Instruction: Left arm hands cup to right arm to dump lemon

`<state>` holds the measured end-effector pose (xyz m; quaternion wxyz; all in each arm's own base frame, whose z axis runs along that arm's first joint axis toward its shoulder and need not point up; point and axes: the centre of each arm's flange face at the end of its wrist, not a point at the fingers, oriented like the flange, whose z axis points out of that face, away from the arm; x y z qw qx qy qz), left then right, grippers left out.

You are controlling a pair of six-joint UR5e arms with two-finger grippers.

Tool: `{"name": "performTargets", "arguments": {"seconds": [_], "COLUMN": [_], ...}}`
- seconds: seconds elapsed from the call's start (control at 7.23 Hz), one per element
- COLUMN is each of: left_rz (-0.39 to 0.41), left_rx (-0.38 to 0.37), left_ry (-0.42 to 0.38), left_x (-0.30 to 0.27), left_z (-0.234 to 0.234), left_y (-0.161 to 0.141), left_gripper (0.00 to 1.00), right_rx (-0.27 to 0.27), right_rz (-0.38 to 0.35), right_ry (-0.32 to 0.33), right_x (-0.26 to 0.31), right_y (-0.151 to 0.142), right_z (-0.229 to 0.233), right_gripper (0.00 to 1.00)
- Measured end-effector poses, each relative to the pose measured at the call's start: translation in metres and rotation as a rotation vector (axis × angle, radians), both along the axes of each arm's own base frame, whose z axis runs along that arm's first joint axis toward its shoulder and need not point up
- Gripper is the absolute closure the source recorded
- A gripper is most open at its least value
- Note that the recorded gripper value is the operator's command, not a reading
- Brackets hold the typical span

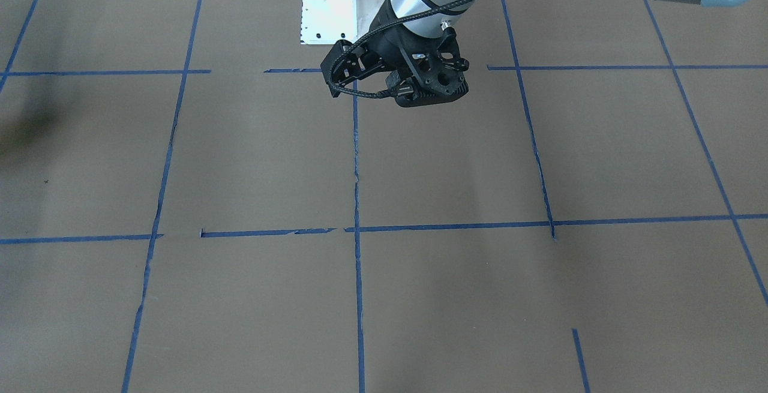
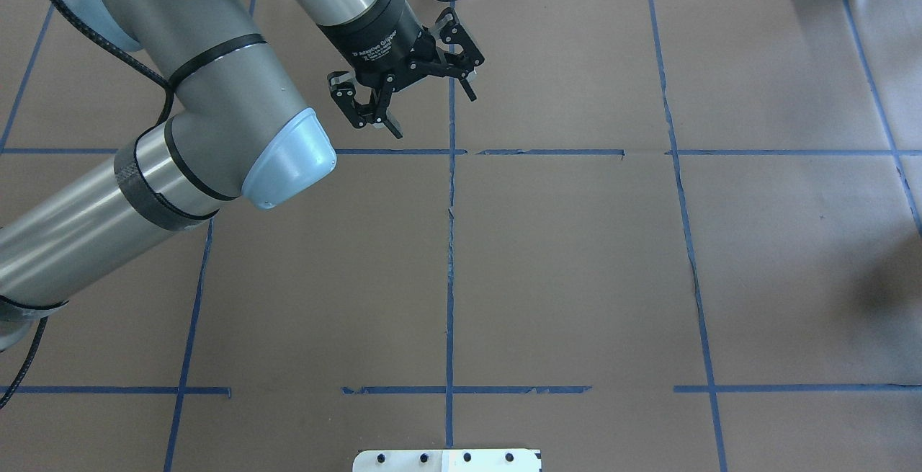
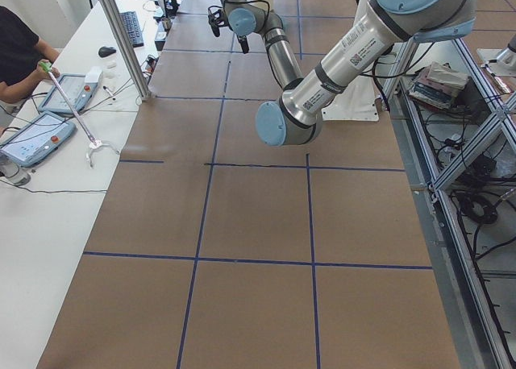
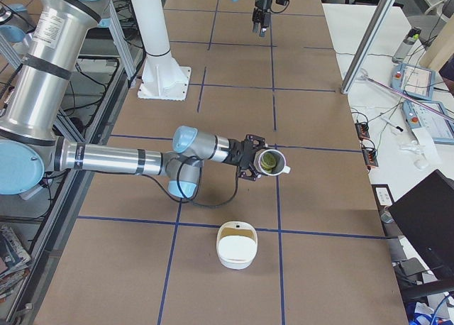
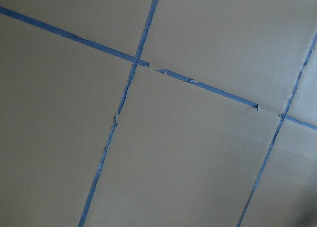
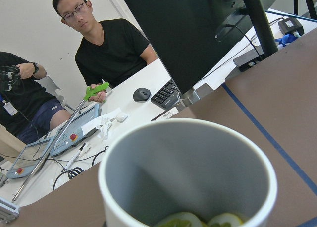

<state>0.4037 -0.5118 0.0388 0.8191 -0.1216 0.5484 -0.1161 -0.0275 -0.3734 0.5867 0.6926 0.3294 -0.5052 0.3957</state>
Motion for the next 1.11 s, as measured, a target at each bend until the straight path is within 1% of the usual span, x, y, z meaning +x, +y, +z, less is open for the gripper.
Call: {"name": "performTargets", "arguments": {"seconds": [0.14, 0.41, 0.69, 0.83, 0.97, 1.11], "left_rz": [-0.001, -0.003, -0.005, -0.008, -0.01, -0.011], "left_rx": [-0.002, -0.005, -0.002, 0.0, 0.003, 0.004], "left_ry": [0.0, 0.002, 0.005, 0.006, 0.008, 0.009], "left_x": [0.0, 0.0, -0.002, -0.003, -0.004, -0.005], "left_z": [-0.001, -0.001, -0.003, -0.003, -0.005, -0.005], "left_y": [0.0, 0.001, 0.003, 0.004, 0.004, 0.005], "left_gripper": [0.0, 0.0, 0.0, 0.0, 0.0, 0.0], "right_rx": [-0.044, -0.108, -0.177, -0.204, -0.223, -0.251], "right_rz": [0.032, 0.092, 0.136, 0.152, 0.163, 0.173], "right_ry": [-0.118, -0.355, -0.578, -0.686, -0.803, -0.926], "right_x": [0.015, 0.031, 0.034, 0.037, 0.04, 0.044], "right_y": [0.011, 0.037, 0.043, 0.05, 0.058, 0.065], "right_z": [0.028, 0.085, 0.108, 0.12, 0.133, 0.142], "right_gripper": [0.83, 0.83, 0.82, 0.8, 0.76, 0.76]}}
